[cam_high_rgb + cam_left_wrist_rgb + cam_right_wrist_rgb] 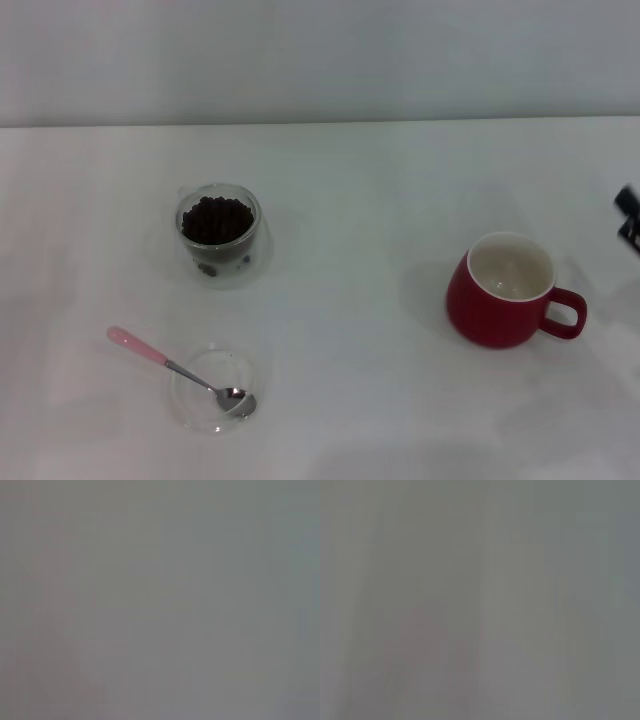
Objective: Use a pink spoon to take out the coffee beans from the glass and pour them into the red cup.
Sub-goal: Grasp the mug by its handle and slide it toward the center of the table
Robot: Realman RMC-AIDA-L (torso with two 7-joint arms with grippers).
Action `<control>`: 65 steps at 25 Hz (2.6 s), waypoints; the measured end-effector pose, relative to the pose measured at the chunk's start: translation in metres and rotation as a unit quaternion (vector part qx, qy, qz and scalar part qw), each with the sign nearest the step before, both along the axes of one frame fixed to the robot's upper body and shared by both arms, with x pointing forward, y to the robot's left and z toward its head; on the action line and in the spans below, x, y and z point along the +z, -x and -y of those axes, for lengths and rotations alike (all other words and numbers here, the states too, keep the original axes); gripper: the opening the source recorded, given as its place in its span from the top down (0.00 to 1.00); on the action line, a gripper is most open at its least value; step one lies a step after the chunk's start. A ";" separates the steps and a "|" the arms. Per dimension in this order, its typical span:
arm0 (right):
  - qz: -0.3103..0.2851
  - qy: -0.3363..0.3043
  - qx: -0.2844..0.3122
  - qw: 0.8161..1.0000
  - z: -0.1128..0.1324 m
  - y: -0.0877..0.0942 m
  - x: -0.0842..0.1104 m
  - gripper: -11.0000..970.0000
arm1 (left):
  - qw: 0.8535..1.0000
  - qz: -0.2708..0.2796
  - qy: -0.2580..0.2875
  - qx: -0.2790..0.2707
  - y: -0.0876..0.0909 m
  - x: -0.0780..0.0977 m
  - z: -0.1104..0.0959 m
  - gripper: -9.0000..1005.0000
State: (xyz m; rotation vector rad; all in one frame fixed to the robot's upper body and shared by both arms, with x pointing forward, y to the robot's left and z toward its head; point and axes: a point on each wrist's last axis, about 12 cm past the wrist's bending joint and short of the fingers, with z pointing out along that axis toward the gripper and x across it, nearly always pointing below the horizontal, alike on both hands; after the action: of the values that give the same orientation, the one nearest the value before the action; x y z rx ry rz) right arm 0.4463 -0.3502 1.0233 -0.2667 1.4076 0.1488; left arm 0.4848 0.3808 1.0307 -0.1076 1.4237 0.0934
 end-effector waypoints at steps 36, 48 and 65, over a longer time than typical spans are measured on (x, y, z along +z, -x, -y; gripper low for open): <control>-0.160 0.044 0.053 0.985 -0.016 0.037 -0.047 0.10 | 1.000 0.001 0.002 -0.009 0.001 -0.001 0.005 0.27; -0.155 0.062 0.016 0.986 -0.012 0.034 -0.048 0.14 | 1.000 -0.004 0.007 -0.010 0.001 -0.004 0.007 0.27; -0.150 0.064 0.016 0.987 -0.016 0.026 -0.047 0.33 | 1.000 0.002 0.006 -0.016 -0.006 0.000 0.010 0.27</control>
State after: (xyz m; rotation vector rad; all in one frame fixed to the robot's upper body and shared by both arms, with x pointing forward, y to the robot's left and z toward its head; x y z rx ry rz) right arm 0.4208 -0.3340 0.9763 -0.3849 1.7152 0.1283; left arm 0.4910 0.3713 1.0308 -0.0939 1.4215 0.0581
